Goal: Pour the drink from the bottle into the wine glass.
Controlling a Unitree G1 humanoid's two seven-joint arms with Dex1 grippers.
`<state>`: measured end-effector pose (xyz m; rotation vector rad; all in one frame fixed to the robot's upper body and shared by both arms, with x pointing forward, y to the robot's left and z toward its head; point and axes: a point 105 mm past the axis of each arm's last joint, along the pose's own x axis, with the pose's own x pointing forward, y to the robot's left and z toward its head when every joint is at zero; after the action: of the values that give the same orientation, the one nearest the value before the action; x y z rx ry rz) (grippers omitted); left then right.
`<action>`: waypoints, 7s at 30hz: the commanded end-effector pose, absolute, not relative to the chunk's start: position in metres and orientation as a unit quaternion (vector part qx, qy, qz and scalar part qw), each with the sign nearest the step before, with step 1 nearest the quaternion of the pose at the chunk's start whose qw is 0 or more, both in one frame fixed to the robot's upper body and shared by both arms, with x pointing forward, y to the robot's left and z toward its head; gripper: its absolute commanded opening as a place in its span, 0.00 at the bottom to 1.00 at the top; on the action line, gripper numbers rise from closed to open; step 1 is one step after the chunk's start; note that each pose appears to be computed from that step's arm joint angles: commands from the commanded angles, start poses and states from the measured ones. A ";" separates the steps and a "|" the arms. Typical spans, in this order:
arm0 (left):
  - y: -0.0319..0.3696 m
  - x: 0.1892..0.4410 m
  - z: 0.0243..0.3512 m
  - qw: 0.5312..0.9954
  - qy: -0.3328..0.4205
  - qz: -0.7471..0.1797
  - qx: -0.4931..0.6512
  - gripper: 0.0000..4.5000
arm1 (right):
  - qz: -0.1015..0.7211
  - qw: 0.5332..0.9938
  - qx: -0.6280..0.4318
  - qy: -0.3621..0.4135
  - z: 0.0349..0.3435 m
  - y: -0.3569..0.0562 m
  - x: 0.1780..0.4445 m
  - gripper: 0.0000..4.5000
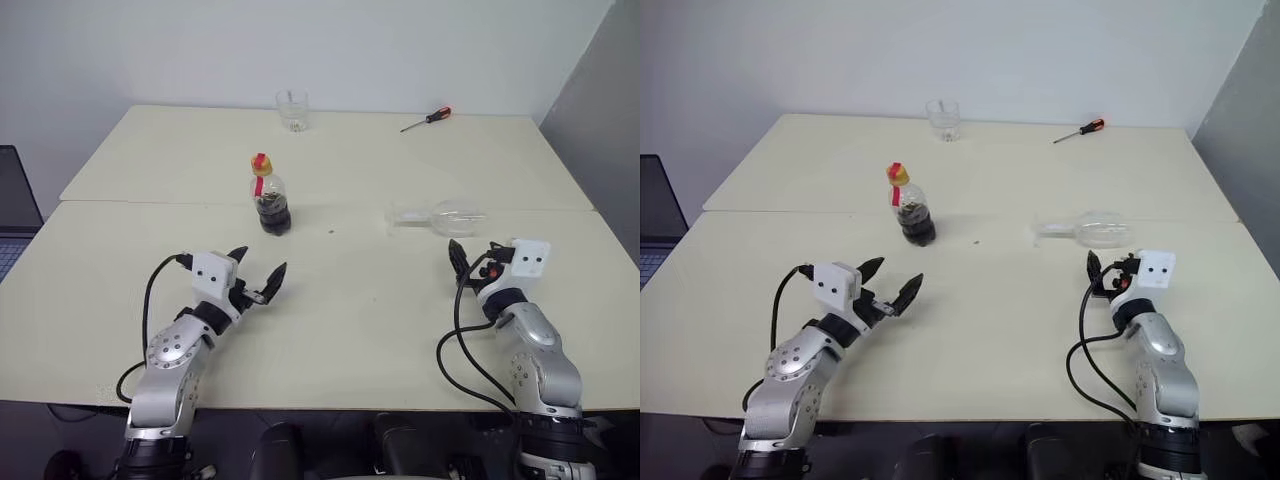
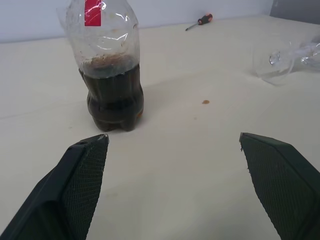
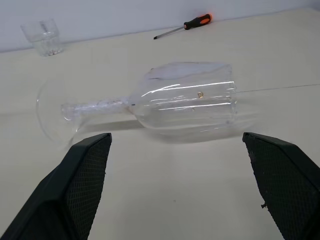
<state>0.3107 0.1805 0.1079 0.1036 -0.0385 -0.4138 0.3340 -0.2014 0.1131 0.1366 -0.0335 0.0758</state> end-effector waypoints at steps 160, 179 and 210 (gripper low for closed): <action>0.040 0.317 0.178 0.692 -0.022 -0.713 0.111 0.24 | 0.442 0.897 -0.008 0.012 0.265 -0.065 0.254 1.00; 0.034 0.314 0.182 0.683 -0.039 -0.720 0.118 0.23 | 0.443 0.896 -0.007 0.027 0.258 -0.060 0.264 0.72; 0.027 0.310 0.173 0.678 -0.029 -0.725 0.115 0.22 | 0.699 0.707 -0.106 0.024 0.238 -0.047 0.274 0.28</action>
<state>0.3140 0.0385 0.1582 0.2389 0.0015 -1.5981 0.2876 -0.0625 0.2388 -0.1939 0.0726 1.4199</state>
